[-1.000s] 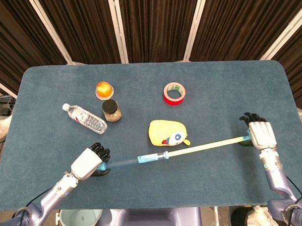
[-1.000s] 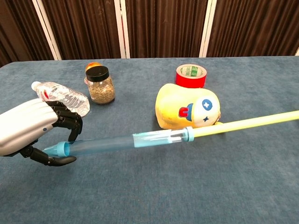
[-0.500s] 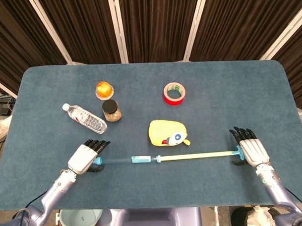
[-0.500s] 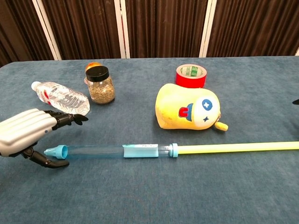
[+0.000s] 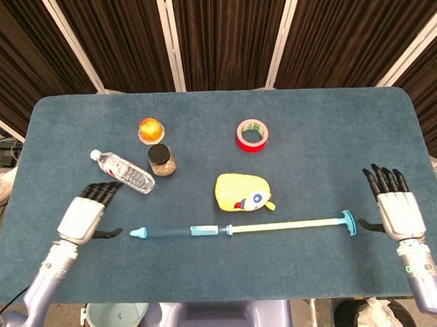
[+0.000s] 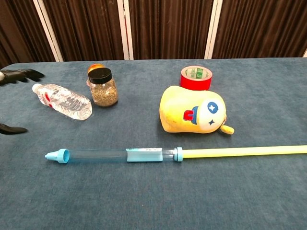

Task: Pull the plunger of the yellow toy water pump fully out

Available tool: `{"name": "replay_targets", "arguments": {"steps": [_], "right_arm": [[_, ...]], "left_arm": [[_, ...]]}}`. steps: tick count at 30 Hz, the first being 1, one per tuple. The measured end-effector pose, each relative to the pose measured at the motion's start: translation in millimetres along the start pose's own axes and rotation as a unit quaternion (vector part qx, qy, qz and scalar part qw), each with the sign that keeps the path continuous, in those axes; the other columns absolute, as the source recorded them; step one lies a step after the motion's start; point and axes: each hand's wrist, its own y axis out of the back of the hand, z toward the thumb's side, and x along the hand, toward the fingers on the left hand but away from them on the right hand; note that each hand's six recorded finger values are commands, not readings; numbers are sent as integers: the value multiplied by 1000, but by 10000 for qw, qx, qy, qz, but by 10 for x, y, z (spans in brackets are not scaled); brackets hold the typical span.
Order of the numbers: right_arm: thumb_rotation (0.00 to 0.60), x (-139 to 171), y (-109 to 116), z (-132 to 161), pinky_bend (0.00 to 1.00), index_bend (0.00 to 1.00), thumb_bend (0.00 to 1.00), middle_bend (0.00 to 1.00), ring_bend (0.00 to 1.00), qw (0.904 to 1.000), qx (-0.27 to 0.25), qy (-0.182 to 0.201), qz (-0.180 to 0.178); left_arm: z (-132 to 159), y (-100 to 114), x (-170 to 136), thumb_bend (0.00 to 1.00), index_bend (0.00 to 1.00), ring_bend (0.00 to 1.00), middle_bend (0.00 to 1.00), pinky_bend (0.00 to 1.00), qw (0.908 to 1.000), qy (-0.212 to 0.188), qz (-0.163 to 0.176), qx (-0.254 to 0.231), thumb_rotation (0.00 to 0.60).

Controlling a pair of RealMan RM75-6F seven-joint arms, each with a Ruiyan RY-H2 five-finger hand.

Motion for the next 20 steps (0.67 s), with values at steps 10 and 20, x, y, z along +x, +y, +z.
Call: {"name": "replay_targets", "arguments": {"steps": [10,20], "right_arm": [[600,240,22,-206,0,0,0,0,0,9961,267,-812,-212],[600,248,67,-283,0,0,0,0,0,9940,118,-1028,-357]], "left_arm": [[-400,243,-240,89,78,125,104,167,9927,1107,355,323,600],[-375,196,-218,89,72,125,106,167,9938,1000,336,352,600]]}}
